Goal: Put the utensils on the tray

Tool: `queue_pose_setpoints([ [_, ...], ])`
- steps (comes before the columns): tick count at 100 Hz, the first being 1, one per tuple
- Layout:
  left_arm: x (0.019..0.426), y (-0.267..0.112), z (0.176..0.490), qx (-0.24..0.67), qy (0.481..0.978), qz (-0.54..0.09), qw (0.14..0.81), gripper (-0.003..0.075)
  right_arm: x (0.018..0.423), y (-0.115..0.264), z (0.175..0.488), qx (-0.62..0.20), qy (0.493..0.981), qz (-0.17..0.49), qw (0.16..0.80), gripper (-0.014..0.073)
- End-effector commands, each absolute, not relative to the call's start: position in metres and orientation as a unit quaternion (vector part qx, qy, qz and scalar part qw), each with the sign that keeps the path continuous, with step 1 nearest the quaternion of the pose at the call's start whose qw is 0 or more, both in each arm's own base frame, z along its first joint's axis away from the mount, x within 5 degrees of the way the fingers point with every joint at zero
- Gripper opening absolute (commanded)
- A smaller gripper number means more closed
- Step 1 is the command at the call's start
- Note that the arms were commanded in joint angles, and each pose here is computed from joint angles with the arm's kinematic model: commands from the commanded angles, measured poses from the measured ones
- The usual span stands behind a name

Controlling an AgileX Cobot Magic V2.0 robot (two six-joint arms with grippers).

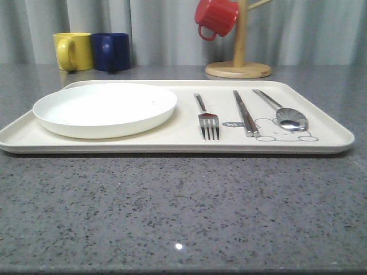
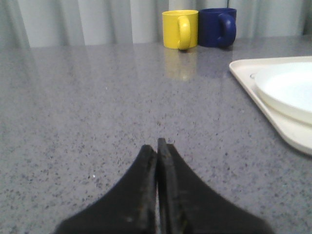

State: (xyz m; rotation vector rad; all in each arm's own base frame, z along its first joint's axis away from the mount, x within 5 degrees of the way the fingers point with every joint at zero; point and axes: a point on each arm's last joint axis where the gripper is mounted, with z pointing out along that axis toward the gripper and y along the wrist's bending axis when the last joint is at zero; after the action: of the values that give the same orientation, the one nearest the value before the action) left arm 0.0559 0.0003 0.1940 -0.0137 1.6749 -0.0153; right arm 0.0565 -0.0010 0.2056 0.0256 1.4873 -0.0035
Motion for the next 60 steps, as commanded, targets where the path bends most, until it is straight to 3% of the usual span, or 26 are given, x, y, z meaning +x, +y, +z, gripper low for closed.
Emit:
queue_pose_setpoints([
  [1,0.0548,-0.0001,0.1985,-0.008,0.697,-0.012,0.717,-0.0019,0.0539,-0.0001,0.214,0.004,0.639,-0.004,0.769,-0.0069],
  [60,0.0547,-0.0004,0.2008,-0.008,0.688,-0.014,0.726,-0.0019,0.0539,-0.0001,0.214,0.004,0.639,-0.004,0.769,-0.0069],
])
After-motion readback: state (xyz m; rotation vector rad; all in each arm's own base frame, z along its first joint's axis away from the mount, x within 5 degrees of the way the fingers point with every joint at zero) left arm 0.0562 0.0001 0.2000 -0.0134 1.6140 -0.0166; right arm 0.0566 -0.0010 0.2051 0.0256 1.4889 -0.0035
